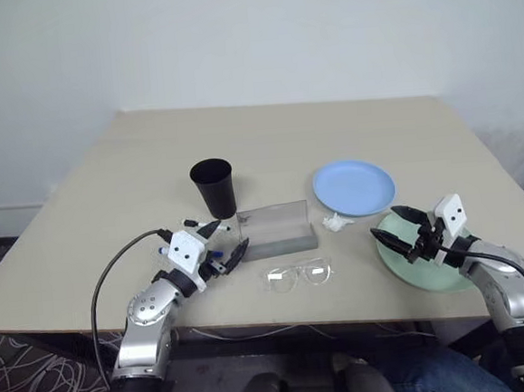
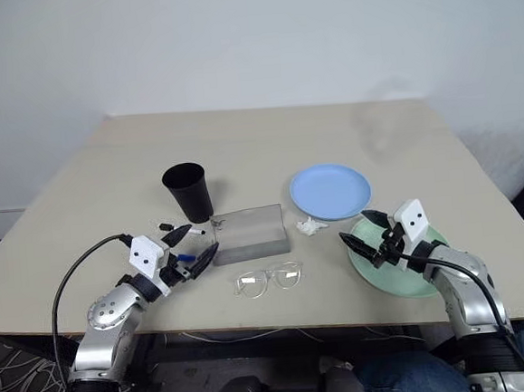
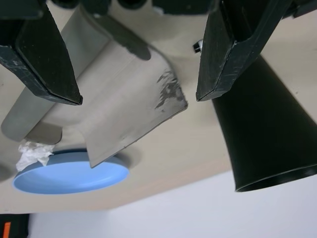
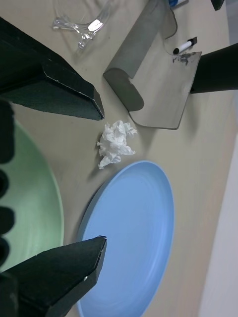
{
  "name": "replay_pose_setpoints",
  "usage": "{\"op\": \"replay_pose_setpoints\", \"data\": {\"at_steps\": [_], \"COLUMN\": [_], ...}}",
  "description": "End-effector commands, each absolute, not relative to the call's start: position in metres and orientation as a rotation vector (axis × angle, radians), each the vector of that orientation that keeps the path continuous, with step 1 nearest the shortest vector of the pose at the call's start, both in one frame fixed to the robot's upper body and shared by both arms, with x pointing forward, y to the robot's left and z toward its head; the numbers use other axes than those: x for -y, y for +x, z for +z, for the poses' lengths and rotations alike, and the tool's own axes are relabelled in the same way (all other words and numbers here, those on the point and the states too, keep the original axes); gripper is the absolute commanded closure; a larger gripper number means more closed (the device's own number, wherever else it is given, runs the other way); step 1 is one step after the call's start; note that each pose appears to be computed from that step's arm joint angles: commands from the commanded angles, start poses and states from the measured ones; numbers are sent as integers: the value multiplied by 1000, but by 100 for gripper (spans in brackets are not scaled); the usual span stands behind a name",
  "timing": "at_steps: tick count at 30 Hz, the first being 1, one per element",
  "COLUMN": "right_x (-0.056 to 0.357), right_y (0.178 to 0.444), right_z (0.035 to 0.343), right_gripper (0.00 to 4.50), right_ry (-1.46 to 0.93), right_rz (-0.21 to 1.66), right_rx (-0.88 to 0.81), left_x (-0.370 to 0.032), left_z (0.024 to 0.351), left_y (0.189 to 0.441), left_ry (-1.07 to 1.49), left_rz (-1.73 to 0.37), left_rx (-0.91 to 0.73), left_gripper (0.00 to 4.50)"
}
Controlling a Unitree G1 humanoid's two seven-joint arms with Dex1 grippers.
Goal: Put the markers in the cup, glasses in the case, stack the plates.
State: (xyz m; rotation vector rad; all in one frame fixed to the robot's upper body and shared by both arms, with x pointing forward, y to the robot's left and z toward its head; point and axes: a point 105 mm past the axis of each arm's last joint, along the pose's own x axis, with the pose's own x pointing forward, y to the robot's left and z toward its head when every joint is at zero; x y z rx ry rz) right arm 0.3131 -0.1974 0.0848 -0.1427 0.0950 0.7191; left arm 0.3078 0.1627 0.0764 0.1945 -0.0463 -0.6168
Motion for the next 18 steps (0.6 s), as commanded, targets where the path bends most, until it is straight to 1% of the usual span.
{"op": "replay_pose_setpoints", "data": {"at_steps": [1,7,12,15,18], "right_x": [201,203,203,214,216], "right_y": [321,329,323,319,316], "right_z": [111,116,112,102,100], "right_gripper": [43,43,43,43,43], "right_ry": [-194,-218,-222,-220,-220], "right_rz": [702,694,688,670,665], "right_rx": [-7,9,1,-33,-37], "left_x": [-159,-159,-164,-166,-167], "left_z": [87,87,86,86,85], "left_y": [311,312,311,311,309], "left_ry": [210,211,219,222,223], "left_rz": [-619,-611,-614,-612,-616], "left_rx": [100,109,102,99,95], "left_gripper": [62,62,62,62,62]}}
